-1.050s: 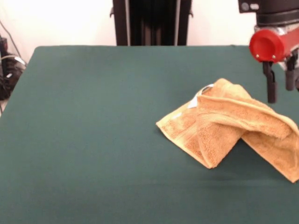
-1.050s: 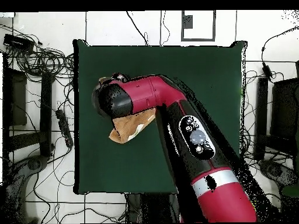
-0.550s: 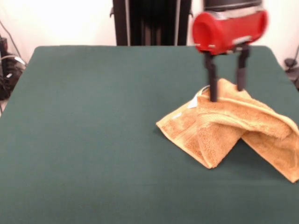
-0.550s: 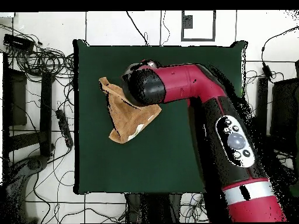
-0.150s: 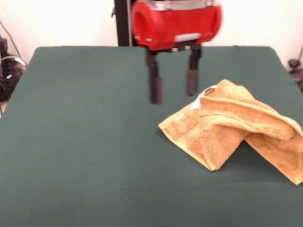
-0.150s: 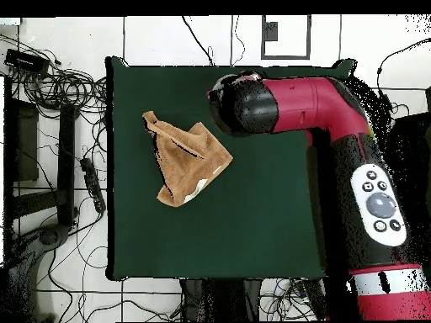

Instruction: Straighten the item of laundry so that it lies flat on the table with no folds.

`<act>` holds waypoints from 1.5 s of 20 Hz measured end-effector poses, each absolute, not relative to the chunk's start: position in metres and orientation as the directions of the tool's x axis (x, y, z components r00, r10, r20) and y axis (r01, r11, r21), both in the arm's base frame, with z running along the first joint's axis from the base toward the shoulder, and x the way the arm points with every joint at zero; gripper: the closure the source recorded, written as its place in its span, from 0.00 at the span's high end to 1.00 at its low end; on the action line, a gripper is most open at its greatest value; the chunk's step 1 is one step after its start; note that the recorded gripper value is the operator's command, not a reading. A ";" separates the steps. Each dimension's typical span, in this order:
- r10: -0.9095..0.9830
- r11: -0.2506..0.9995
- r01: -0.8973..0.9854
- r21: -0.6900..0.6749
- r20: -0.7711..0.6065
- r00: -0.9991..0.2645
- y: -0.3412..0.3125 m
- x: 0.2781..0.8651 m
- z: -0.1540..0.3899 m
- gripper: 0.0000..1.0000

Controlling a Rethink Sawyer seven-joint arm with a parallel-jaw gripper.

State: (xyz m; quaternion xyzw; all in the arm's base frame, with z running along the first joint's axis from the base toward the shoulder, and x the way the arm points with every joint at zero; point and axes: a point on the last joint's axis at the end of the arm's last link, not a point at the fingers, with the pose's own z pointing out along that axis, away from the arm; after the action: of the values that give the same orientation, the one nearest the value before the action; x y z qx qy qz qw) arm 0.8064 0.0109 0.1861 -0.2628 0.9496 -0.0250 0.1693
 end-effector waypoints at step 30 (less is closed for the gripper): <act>-0.458 0.888 -0.450 -0.098 -0.292 -0.840 0.000 0.811 0.163 1.00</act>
State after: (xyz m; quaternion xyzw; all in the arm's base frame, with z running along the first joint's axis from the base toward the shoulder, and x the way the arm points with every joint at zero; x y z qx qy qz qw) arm 0.8114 -0.0001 0.1634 -0.2367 0.9590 -0.0128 0.1553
